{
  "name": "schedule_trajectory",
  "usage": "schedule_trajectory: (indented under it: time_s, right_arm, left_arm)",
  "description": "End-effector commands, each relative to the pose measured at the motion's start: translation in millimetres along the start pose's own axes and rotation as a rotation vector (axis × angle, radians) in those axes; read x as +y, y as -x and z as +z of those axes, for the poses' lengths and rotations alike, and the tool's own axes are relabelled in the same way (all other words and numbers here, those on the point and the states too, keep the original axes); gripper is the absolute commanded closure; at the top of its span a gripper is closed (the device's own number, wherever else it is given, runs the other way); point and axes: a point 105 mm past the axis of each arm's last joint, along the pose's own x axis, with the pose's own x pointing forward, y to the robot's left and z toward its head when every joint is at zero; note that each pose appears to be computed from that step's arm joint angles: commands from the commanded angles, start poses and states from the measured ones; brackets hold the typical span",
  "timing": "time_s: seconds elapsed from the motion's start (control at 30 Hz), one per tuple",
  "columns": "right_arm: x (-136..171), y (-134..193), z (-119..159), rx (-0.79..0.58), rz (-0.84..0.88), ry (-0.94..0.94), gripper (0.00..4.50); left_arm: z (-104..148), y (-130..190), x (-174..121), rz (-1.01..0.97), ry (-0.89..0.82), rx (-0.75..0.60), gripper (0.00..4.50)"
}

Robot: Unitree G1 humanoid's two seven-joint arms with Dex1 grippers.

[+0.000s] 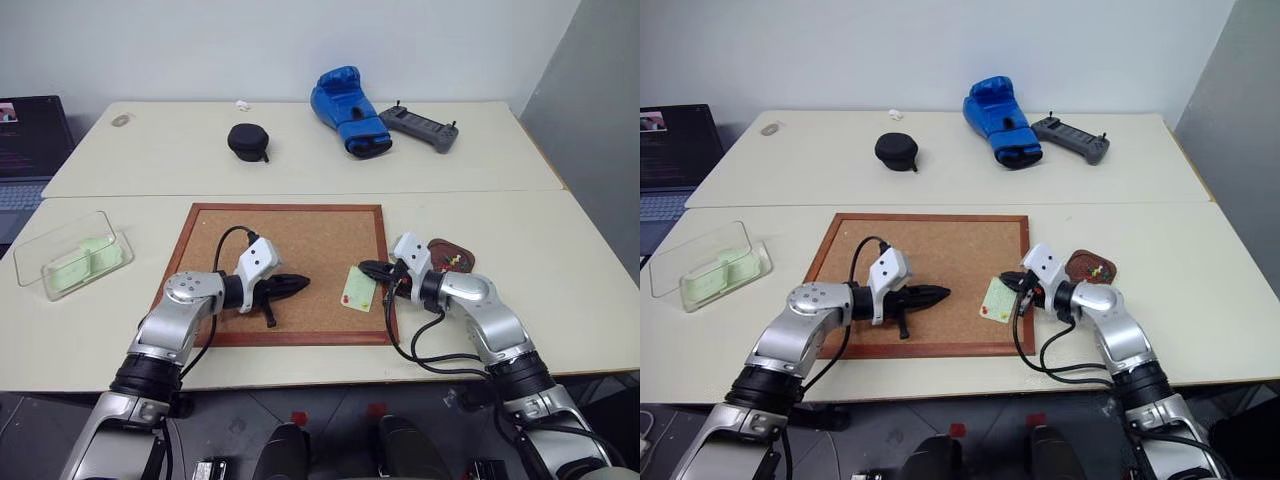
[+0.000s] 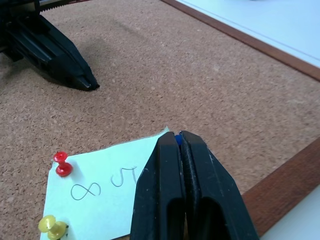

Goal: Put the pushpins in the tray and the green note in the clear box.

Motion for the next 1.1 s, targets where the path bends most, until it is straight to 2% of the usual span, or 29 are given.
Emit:
schedule_trajectory:
  time_s: [0.03,0.33,1.1]
  right_arm:
    - [-5,4,26,-0.086,-0.007,0.054,4.49]
    - [2,9,28,-0.109,0.028,0.008,4.49]
    - [11,10,15,-0.034,0.061,0.262,4.49]
  left_arm:
    - [-12,0,1,0.009,0.007,0.061,4.5]
    - [-12,0,1,0.003,0.003,0.065,4.5]
    - [-12,3,3,0.01,0.0,0.071,4.5]
